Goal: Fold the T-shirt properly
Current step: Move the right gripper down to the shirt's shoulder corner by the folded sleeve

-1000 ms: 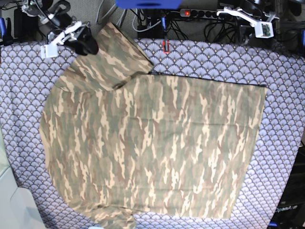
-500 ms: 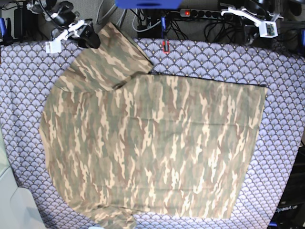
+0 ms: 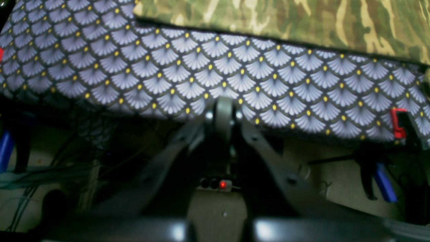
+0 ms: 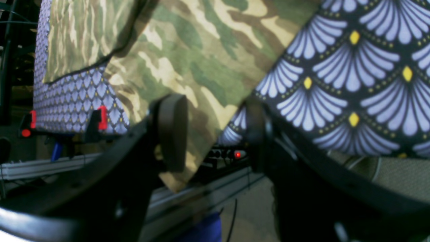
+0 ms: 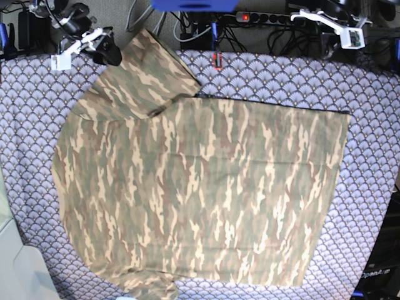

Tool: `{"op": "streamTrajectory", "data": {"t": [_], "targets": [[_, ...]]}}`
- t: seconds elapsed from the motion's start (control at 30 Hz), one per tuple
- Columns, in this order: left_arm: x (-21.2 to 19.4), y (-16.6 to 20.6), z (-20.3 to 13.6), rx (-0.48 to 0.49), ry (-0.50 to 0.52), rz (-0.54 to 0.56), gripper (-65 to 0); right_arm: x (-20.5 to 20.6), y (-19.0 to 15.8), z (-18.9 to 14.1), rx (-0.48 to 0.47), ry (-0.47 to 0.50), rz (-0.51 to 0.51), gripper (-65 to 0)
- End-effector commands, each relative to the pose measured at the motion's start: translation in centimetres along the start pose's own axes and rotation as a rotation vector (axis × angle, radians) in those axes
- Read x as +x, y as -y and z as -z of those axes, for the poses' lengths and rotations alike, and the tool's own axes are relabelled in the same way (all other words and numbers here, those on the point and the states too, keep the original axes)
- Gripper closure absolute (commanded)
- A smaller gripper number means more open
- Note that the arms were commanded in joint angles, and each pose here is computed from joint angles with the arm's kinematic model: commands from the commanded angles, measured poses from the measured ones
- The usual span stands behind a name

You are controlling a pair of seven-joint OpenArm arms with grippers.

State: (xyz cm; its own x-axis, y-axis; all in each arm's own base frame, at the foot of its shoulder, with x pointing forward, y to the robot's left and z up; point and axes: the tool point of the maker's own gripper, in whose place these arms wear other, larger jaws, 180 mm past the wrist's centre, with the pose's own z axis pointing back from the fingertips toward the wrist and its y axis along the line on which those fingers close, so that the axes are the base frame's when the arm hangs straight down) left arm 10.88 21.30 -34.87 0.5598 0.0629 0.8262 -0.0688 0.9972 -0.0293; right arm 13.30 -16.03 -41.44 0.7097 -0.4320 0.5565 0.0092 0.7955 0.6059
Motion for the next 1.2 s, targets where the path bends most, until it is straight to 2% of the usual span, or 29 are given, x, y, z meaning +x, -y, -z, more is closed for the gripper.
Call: {"op": "streamTrajectory", "data": {"t": [0.0, 0.27, 0.57, 0.77, 0.97, 1.17], "targets": [[0.9, -0.1, -0.4, 0.002, 0.030, 0.002, 0.0, 0.2, 0.0, -0.3, 0.012, 0.012, 0.002, -29.1], [0.8, -0.1, -0.4, 0.002, 0.029, 0.005, 0.0, -1.7, 1.9, 0.5, -0.016, -0.054, 0.052, -29.1], [0.8, -0.1, -0.4, 0.002, 0.030, 0.003, 0.0, -1.9, -0.2, 1.1, 0.039, -0.086, 0.019, -28.2], [0.9, -0.1, -0.4, 0.002, 0.030, 0.006, 0.0, -2.9, -1.5, 1.8, 0.079, -0.114, 0.020, -21.9], [0.9, -0.1, -0.4, 0.002, 0.030, 0.006, 0.0, -2.7, -1.5, 1.8, 0.080, -0.111, 0.014, -16.5], [1.0, -0.2, -0.3, 0.005, 0.035, 0.003, 0.0, -1.7, -1.3, 2.3, 0.083, -0.099, -0.004, 0.0]]}}
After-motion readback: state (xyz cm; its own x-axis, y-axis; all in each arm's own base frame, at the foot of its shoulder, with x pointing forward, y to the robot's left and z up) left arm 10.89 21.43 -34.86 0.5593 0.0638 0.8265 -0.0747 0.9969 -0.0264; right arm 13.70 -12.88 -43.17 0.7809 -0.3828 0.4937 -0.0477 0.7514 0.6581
